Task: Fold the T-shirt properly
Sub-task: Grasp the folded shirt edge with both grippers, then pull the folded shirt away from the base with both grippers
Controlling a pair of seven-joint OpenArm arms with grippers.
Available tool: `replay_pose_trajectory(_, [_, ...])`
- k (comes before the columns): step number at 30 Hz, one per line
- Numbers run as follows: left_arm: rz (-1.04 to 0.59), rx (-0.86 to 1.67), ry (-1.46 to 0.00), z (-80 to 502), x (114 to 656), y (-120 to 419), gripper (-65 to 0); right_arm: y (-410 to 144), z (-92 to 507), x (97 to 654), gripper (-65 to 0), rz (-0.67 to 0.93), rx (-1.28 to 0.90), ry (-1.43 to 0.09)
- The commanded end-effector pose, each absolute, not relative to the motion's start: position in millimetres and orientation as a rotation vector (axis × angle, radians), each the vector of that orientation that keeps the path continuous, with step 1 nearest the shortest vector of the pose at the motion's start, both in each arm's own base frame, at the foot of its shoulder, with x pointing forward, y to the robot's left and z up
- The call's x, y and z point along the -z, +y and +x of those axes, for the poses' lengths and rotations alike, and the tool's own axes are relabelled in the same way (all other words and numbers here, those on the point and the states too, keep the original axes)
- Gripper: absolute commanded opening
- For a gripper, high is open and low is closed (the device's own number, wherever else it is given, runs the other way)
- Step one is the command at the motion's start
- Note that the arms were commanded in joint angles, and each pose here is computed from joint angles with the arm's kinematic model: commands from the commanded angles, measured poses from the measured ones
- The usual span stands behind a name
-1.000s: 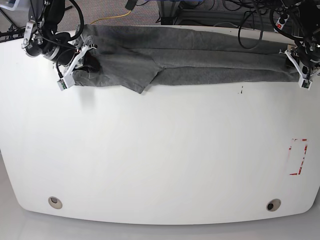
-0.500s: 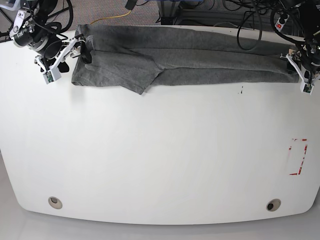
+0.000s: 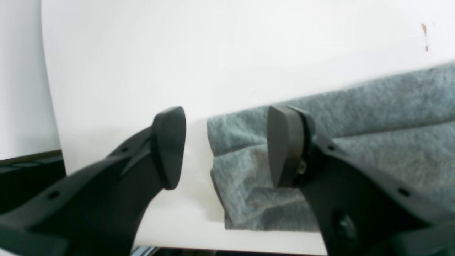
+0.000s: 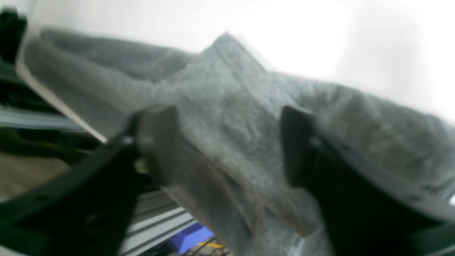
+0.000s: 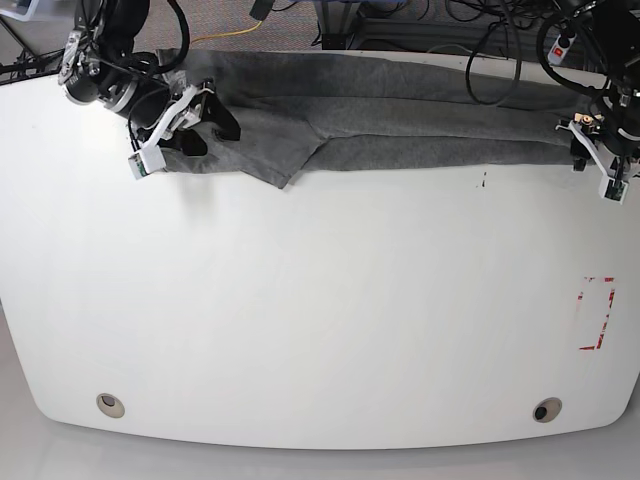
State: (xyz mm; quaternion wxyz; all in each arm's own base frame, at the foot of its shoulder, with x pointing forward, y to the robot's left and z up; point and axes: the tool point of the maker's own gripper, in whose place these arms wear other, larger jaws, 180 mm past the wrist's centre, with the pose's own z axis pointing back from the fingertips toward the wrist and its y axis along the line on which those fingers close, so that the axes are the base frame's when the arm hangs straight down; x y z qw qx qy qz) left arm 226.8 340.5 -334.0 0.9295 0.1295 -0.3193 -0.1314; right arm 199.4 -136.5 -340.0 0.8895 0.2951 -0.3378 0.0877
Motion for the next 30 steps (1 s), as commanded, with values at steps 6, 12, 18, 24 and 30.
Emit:
replay_pose_trajectory(6, [0.272, 0.184, -0.644, 198, 338, 347, -38.9, -150, 200, 364, -48.7, 0.455, -0.197, -0.646])
replay_pose_trajectory(12, [0.251, 0.122, -0.634, 187, 349, 347, -42.5, -154, 194, 379, -49.8, 0.367, -0.238, -0.582])
replay_pose_trajectory(18, [0.171, 0.099, -0.566, 184, 382, 342, -42.6, -145, 187, 395, -50.1, 0.304, -0.323, -0.508])
replay_pose_trajectory(24, [0.141, 0.121, -0.52, 197, 399, 346, -42.6, -150, 194, 413, -50.3, 0.312, -0.29, -0.505])
replay_pose_trajectory(30, [0.128, 0.137, -0.547, 222, 397, 342, -42.6, -170, 226, 423, -50.3, 0.304, -0.267, -0.509])
